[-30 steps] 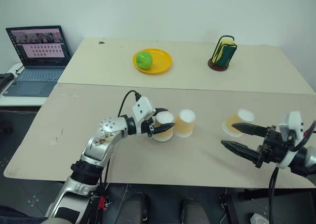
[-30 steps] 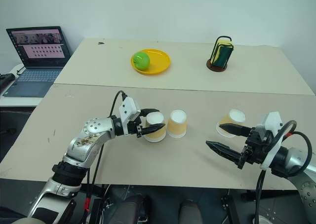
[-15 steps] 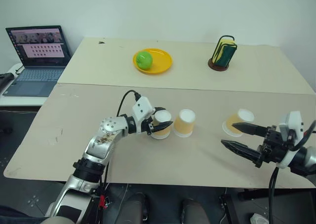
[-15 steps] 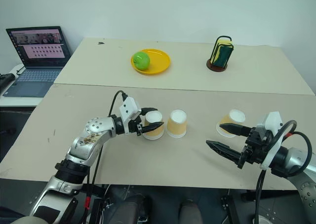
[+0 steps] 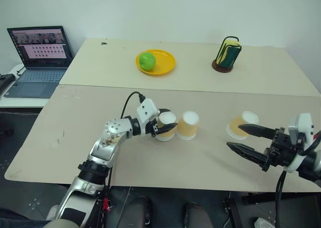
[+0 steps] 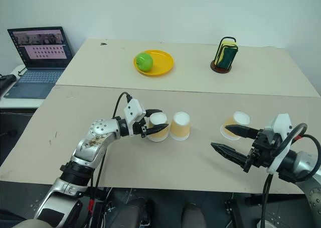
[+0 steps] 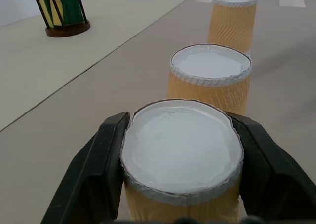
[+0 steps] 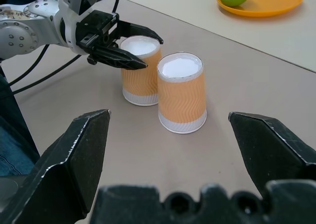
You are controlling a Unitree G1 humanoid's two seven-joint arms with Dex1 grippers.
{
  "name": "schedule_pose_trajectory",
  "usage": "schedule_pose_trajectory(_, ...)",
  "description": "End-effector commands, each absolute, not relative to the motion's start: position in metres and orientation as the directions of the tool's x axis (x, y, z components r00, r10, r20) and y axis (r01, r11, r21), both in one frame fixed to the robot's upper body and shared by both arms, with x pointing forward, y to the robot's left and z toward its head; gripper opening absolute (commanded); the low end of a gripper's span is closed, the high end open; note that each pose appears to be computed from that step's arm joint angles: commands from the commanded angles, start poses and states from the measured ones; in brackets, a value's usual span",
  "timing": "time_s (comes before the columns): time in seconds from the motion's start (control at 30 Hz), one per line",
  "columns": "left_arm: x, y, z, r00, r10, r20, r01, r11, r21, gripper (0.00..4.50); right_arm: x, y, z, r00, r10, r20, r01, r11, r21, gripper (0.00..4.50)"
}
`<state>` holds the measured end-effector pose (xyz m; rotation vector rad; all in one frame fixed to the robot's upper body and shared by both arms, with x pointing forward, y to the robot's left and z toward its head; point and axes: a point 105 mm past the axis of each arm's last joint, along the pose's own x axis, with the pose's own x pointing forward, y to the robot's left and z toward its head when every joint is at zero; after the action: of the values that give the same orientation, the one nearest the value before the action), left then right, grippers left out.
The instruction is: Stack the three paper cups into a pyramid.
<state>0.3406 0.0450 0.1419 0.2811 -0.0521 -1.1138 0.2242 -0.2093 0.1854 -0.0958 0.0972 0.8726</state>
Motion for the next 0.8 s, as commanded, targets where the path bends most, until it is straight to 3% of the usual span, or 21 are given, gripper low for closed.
schedule_pose_trajectory(0.03, 0.3401, 0.0383, 0.1466, 0.422, -0.902, -0.089, 0.881, 0.385, 0.275, 2.51, 0.2194, -0.2085, 0.1998, 0.643, 0.762, -0.079, -0.766, 0.637, -0.093, 4.5)
schedule_pose_trajectory(0.47, 0.3399, 0.0368, 0.1473, 0.41, -0.908, -0.088, 0.887, 0.375, 0.27, 2.51, 0.2184, -0.211, 0.1989, 0.655, 0.752, -0.078, -0.756, 0.648, -0.092, 4.5)
schedule_pose_trajectory(0.5, 0.3394, 0.037, 0.1468, 0.408, -0.908, -0.091, 0.888, 0.372, 0.269, 3.5, 0.2185, -0.211, 0.1989, 0.655, 0.752, -0.079, -0.756, 0.649, -0.092, 4.5)
schedule_pose_trajectory(0.6, 0.3384, 0.0375, 0.1466, 0.406, -0.909, -0.095, 0.889, 0.369, 0.271, 4.47, 0.2187, -0.2109, 0.1988, 0.654, 0.752, -0.079, -0.756, 0.648, -0.092, 4.5)
schedule_pose_trajectory(0.8, 0.3379, 0.0393, 0.1488, 0.41, -0.908, -0.088, 0.887, 0.374, 0.272, 4.47, 0.2197, -0.2112, 0.1987, 0.654, 0.752, -0.081, -0.756, 0.648, -0.09, 4.5)
